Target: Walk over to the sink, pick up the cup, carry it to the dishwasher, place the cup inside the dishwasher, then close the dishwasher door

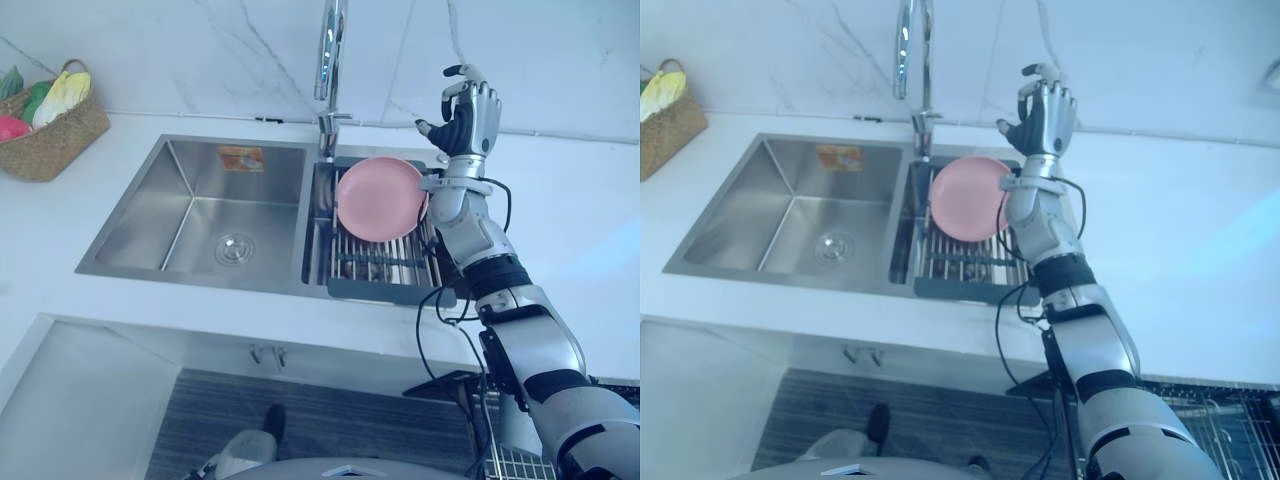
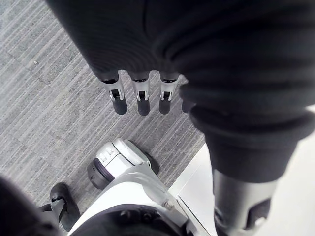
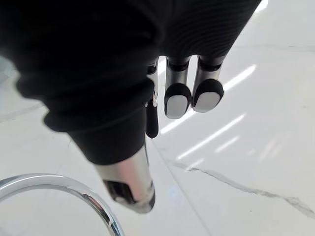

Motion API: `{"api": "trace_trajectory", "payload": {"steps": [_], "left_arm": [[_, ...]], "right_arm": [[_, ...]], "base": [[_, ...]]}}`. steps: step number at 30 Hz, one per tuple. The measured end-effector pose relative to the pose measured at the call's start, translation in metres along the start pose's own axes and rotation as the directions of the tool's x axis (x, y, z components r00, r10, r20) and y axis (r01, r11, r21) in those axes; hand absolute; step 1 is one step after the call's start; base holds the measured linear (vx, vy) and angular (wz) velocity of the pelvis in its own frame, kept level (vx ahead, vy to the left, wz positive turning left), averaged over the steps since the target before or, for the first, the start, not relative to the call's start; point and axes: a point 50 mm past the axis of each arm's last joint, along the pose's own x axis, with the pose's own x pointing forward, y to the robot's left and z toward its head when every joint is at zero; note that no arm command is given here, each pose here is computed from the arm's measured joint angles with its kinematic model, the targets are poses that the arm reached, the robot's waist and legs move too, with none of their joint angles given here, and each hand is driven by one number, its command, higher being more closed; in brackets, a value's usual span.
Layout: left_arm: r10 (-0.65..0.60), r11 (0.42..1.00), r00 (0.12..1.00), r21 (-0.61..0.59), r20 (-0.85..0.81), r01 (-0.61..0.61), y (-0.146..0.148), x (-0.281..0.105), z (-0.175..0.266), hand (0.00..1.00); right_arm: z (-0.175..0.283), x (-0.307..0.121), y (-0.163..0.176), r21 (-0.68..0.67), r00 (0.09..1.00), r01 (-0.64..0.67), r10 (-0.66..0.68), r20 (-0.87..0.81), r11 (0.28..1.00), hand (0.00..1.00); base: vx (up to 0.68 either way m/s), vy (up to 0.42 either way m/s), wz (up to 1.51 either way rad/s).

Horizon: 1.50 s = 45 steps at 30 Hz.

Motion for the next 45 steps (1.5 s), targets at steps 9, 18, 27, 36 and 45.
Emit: {"api": "trace_trajectory", "payload": {"steps": [9, 18, 27, 36, 45], "left_arm": [[0.007, 1.0, 1.0, 0.007, 0.005, -0.007, 0.002, 0.0, 0.003, 0.0], [0.052, 0.999, 0.999, 0.005, -0.002, -0.052, 0.005, -0.001, 0.001, 0.0], [0.069, 0.997, 0.998, -0.03, 0.001, -0.069, 0.008, -0.001, 0.002, 0.0], [0.068, 0.997, 0.998, -0.031, 0.001, -0.068, 0.008, -0.001, 0.002, 0.0], [0.06, 0.998, 0.998, -0.03, 0.003, -0.06, 0.007, -0.001, 0.003, 0.0]], "right_arm": [[-0.029, -0.025, 0.008, 0.374, 0.902, -0.076, 0.224, -0.37, 0.924, 0.0], [-0.055, -0.04, 0.009, 0.522, 0.785, -0.102, 0.391, -0.481, 0.847, 0.0], [-0.083, -0.067, 0.023, 0.533, 0.638, -0.179, 0.51, -0.577, 0.827, 0.0], [-0.09, -0.072, 0.028, 0.515, 0.587, -0.228, 0.539, -0.605, 0.826, 0.0], [-0.09, -0.067, 0.03, 0.482, 0.577, -0.264, 0.537, -0.615, 0.835, 0.0]], "base": [[0.0, 0.001, -0.07], [-0.01, 0.004, -0.09], [0.0, 0.001, 0.09], [-0.01, 0.002, 0.08], [0.0, -0.001, 0.03]]}}
